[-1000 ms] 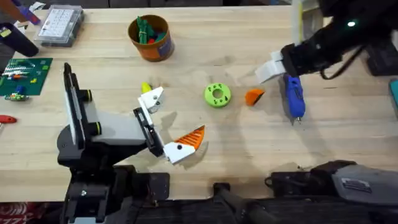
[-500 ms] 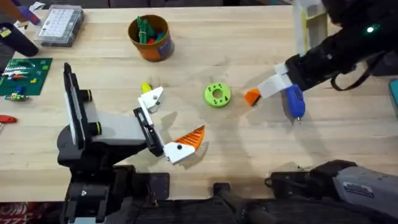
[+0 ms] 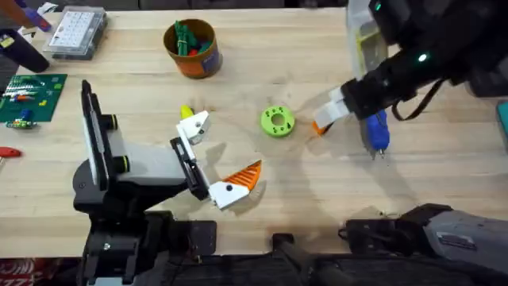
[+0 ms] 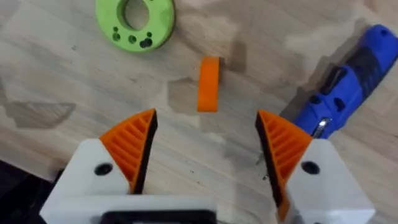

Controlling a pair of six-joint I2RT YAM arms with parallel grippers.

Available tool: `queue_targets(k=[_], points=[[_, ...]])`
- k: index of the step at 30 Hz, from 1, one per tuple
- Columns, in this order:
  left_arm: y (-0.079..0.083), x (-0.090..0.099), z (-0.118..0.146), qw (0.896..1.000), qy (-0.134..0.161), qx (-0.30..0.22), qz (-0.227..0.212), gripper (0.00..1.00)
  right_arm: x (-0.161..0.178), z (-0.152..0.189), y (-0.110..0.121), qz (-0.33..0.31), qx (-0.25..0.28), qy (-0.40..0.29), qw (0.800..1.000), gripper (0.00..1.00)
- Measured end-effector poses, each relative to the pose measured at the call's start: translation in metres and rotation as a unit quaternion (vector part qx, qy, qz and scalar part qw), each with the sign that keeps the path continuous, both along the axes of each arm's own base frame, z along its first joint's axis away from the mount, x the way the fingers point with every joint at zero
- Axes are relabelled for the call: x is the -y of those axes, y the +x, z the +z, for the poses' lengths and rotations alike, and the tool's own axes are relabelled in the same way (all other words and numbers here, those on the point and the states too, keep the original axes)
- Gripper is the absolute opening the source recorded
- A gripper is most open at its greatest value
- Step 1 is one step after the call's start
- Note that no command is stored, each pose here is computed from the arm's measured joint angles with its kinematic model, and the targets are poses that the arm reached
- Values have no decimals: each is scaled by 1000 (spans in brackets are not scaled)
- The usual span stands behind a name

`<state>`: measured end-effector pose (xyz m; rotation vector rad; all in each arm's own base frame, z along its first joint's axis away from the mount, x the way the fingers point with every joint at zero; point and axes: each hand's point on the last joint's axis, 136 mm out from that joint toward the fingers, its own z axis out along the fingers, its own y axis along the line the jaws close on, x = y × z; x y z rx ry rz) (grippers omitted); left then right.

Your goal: Pick up the gripper from the table and insert it into the empty holder that is missing its gripper. Then pick up a screw, insert it into the mounting hole, and use the screwdriver to tighten it. Finally, clean up the table by picking up the vegetable and placing it into the bucket.

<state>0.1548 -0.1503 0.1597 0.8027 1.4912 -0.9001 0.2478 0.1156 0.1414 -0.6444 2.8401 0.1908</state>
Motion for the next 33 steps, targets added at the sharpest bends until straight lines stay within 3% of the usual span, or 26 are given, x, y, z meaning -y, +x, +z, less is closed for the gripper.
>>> queue_targets(k=[12, 18, 29, 33], points=[[0, 0, 0, 1000, 0, 0, 0, 990, 1, -61, 4, 0, -73, -35, 997, 906], [0, 0, 0, 1000, 0, 0, 0, 990, 0, -60, 5, 1, -70, -34, 997, 685], [0, 0, 0, 1000, 0, 0, 0, 990, -1, -60, 9, 1, -62, -31, 998, 509], [0, 0, 0, 1000, 0, 0, 0, 990, -2, -60, 11, 2, -57, -29, 998, 335]])
